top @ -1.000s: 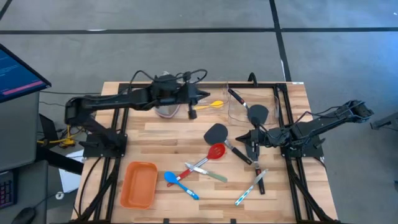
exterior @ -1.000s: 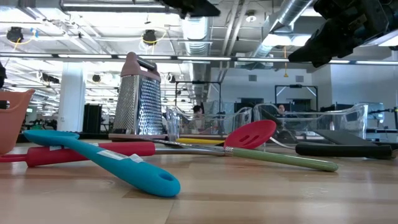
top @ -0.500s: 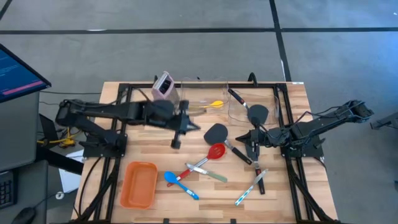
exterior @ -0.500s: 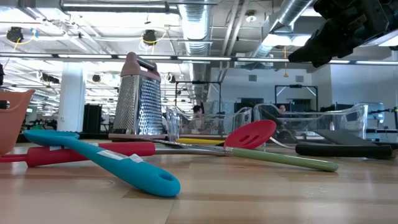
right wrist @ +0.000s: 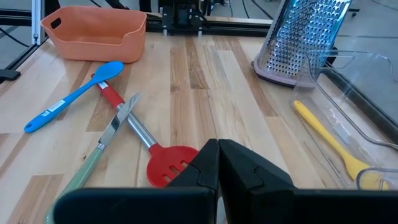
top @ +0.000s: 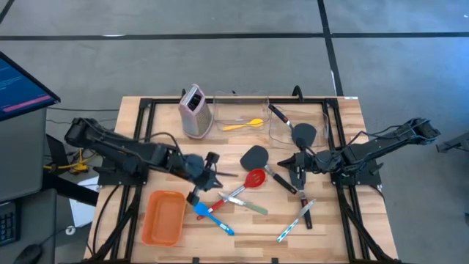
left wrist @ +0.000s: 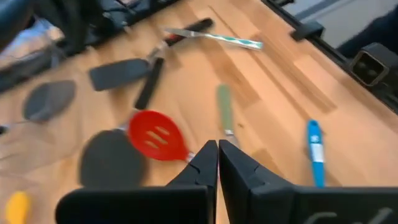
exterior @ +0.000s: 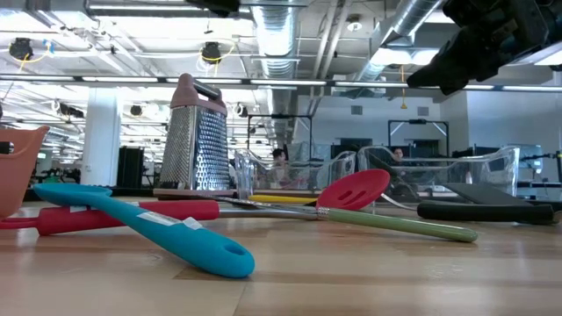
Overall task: Pick & Place Kitchen Items
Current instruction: Put the blue serving spoon into the left transparent bin
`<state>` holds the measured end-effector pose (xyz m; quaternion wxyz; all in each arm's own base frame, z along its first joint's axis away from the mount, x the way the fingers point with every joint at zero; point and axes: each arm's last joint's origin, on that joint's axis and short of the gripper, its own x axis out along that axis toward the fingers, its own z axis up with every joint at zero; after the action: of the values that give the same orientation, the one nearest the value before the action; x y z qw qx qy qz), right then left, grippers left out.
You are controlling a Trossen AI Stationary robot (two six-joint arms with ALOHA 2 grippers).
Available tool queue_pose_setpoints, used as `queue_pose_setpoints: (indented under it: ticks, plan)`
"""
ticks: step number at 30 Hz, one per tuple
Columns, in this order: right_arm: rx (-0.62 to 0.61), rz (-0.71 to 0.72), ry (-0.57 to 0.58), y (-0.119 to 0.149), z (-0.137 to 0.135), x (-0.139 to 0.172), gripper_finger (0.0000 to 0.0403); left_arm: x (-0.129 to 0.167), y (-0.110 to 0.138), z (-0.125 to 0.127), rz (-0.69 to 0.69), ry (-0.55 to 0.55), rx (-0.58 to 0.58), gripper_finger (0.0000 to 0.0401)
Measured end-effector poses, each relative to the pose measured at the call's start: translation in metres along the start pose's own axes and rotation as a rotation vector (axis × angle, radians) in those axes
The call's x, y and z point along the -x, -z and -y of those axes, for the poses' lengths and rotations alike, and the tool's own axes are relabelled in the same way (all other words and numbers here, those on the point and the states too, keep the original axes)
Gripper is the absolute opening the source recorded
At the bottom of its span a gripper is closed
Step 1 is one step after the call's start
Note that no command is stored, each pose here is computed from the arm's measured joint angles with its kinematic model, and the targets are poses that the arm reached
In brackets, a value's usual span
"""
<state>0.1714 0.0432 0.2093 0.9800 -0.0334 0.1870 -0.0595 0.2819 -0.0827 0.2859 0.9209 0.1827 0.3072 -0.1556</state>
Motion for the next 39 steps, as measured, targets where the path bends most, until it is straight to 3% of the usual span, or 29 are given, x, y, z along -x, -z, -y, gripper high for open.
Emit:
queue_pose_setpoints:
  ticks: [8, 16, 34, 39]
  plan:
    - [-0.011, 0.025, -0.002, -0.003, 0.000, 0.000, 0.0001, -0.014, 0.026, 0.031, -0.050, 0.074, 0.095, 0.0002]
    - [-0.029, 0.064, -0.005, -0.007, 0.000, 0.000, 0.0001, -0.016, 0.017, 0.047, 0.092, 0.096, 0.131, 0.0002]
    - [-0.051, 0.037, -0.004, -0.004, 0.000, 0.000, 0.0001, -0.015, 0.011, 0.047, 0.153, 0.089, 0.128, 0.0002]
    - [-0.050, 0.036, -0.003, -0.004, 0.000, 0.000, 0.0001, -0.014, 0.005, 0.044, 0.216, 0.036, 0.141, 0.0002]
